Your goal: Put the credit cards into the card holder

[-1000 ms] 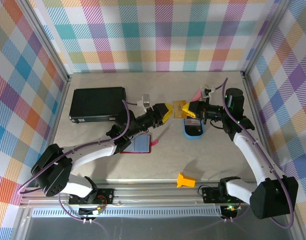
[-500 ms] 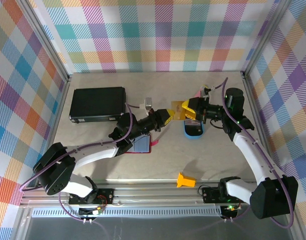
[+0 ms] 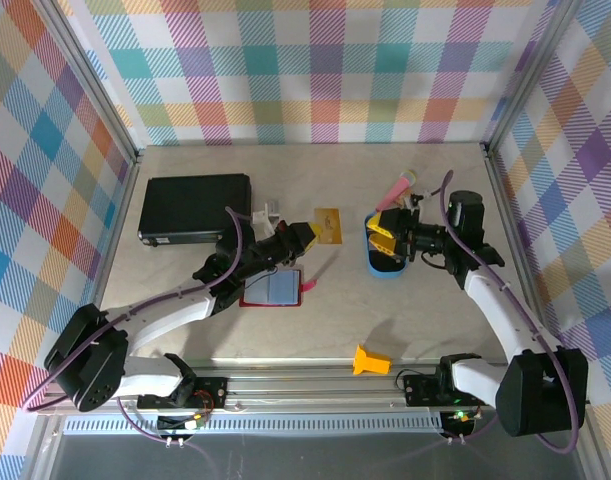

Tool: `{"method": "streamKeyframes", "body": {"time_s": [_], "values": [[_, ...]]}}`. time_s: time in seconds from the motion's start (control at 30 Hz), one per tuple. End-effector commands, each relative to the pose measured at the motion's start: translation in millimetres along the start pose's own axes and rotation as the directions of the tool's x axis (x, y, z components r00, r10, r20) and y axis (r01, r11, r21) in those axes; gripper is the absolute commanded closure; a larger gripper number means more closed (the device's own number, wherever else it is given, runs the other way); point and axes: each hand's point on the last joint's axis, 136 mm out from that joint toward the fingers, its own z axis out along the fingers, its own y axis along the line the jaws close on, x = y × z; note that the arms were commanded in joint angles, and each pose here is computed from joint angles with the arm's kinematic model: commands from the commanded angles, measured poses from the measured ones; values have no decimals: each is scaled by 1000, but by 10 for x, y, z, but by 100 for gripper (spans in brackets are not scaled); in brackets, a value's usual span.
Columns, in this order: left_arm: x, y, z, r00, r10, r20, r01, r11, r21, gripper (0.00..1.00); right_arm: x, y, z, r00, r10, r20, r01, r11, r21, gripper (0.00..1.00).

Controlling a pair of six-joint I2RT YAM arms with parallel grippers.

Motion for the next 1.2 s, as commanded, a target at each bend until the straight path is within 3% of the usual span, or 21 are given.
{"method": "streamKeyframes", "body": {"time_s": [0.0,0.17,0.77,1.17], "values": [[-33,-54,-100,997,74,-4,-75,996,-52,100,42,61,43,999,-33,-39,31,998,-45,46],[-79,-45,-208,993,117,3,-116,988,-103,100,111,43,172,994,-55,-91,51,997,-53,46],[-20,-37,-75,997,38,-66,-40,999,-32,100,69,67,266,993,-81,-82,73,992,-100,53],[23,-166,54,995,-55,-78,64,991,114,100,221,103,430,984,-114,-137,96,987,-131,58]]}}
